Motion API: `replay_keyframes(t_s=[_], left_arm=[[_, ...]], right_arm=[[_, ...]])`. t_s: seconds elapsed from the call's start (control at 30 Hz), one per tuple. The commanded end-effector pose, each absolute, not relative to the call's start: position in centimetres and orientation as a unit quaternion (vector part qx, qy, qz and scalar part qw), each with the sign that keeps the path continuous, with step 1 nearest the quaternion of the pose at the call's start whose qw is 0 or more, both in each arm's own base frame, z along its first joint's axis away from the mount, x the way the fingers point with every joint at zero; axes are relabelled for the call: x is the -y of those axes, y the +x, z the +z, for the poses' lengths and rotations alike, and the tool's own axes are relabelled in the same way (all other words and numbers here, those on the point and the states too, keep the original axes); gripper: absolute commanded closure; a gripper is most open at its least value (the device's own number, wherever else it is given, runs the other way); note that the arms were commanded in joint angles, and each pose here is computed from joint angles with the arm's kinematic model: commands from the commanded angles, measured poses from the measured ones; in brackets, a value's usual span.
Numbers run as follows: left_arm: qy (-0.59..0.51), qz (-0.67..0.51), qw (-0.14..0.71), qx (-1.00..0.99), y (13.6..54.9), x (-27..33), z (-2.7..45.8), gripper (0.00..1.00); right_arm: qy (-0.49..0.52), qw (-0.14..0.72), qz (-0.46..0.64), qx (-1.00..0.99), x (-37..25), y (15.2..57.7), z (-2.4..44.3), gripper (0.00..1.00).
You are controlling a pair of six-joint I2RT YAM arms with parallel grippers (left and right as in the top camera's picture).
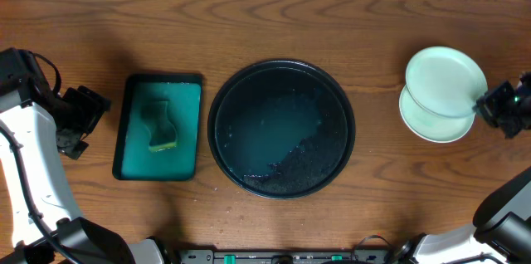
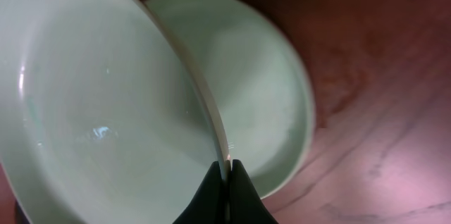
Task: Clean dirty plates on tray and stack at the side
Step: 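Open right gripper to release the plate on the stack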
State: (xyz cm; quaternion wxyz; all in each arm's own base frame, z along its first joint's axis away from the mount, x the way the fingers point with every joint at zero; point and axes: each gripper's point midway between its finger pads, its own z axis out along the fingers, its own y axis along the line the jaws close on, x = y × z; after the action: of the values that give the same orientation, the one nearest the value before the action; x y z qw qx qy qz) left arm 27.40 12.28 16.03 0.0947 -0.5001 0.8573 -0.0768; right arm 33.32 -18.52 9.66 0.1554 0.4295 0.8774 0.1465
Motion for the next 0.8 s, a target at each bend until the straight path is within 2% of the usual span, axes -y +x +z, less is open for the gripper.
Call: replay_keyframes(t_s=[0.0, 0.37, 0.4, 0.5, 0.53, 0.6, 0.77], left_arm=[[-0.497, -0.074, 0.09, -0.86, 27.3, -12.2, 15.8, 0.18], [-0.496, -0.074, 0.09, -0.86, 27.3, -12.2, 15.8, 0.18], [-0.496, -0.074, 0.09, -0.86, 27.3, -12.2, 15.8, 0.18], [-0.496, -0.074, 0.09, -0.86, 27.3, -12.2, 15.8, 0.18], [-0.496, -0.074, 0.091, -0.86, 27.3, -12.2, 15.8, 0.18], [-0.496, -0.074, 0.092, -0.86, 27.4, -12.2, 15.8, 0.18], [-0.489, -0.074, 0.094, -0.864, 27.6, -12.0, 15.8, 0.18]], right_arm=[[0.454, 0.155, 0.139, -0.867, 19.0, 32.3, 8.6, 0.99], [0.506, 0.136, 0.075, -0.849, 20.8, 30.5, 6.5, 0.98], [0.506, 0.136, 0.074, -0.849, 20.8, 30.5, 6.4, 0.93], [0.504, 0.138, 0.081, -0.849, 20.5, 30.7, 6.5, 0.57], [0.501, 0.138, 0.087, -0.85, 20.3, 30.8, 6.5, 0.49], [0.486, 0.142, 0.108, -0.855, 19.6, 31.3, 6.7, 0.44], [0.444, 0.166, 0.183, -0.861, 17.6, 33.3, 8.0, 0.45]])
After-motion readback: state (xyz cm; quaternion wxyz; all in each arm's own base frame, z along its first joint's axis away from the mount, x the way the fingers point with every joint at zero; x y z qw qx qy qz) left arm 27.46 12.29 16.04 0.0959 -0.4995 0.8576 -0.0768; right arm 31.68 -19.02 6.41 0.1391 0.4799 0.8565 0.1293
